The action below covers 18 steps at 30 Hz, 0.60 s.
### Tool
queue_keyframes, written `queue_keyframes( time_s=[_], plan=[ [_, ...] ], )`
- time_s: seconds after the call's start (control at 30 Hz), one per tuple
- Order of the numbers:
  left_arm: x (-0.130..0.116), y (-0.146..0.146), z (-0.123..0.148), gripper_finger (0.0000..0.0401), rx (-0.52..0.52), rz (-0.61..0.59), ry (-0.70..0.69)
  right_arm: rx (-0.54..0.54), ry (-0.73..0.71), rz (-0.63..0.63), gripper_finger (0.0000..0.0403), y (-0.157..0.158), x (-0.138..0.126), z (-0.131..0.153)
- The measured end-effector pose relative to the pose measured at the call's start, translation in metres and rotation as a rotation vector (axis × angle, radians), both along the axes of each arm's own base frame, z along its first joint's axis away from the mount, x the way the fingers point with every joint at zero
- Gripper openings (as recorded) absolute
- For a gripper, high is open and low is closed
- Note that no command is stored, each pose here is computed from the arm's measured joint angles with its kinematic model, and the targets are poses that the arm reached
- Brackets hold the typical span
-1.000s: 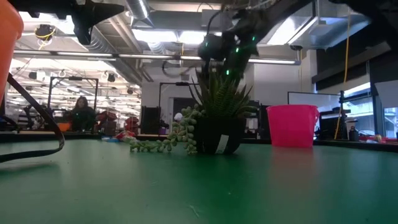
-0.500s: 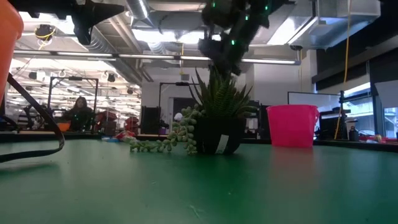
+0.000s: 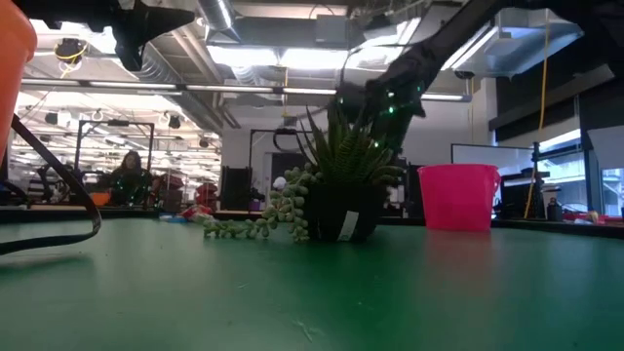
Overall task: Sort candy
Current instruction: Put the red candy into the orange bucket
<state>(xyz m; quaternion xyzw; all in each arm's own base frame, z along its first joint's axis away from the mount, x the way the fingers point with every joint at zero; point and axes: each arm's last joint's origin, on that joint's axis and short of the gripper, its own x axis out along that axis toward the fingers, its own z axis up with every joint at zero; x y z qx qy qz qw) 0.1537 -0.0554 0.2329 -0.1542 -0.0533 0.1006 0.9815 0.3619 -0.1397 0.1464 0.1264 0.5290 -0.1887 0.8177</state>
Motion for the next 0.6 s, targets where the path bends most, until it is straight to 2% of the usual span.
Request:
queue_keyframes(
  time_s=[0.2,0.3,0.43,0.6],
  plan=[
    [0.0,0.0,-0.001,0.0156,-0.016,-0.003,0.004,0.016,0.031,-0.015,0.022,-0.002,0.004,-0.018],
    [0.0,0.0,-0.001,0.0156,-0.018,-0.004,0.008,0.023,0.035,-0.008,0.0209,0.0,0.004,-0.018],
    [0.0,0.0,-0.001,0.0156,-0.019,-0.004,0.008,0.032,0.028,-0.002,0.0163,0.001,0.004,-0.016],
    [0.0,0.0,-0.001,0.0156,-0.02,-0.005,0.008,0.061,0.029,0.011,0.008,0.002,0.003,-0.017]
  ],
)
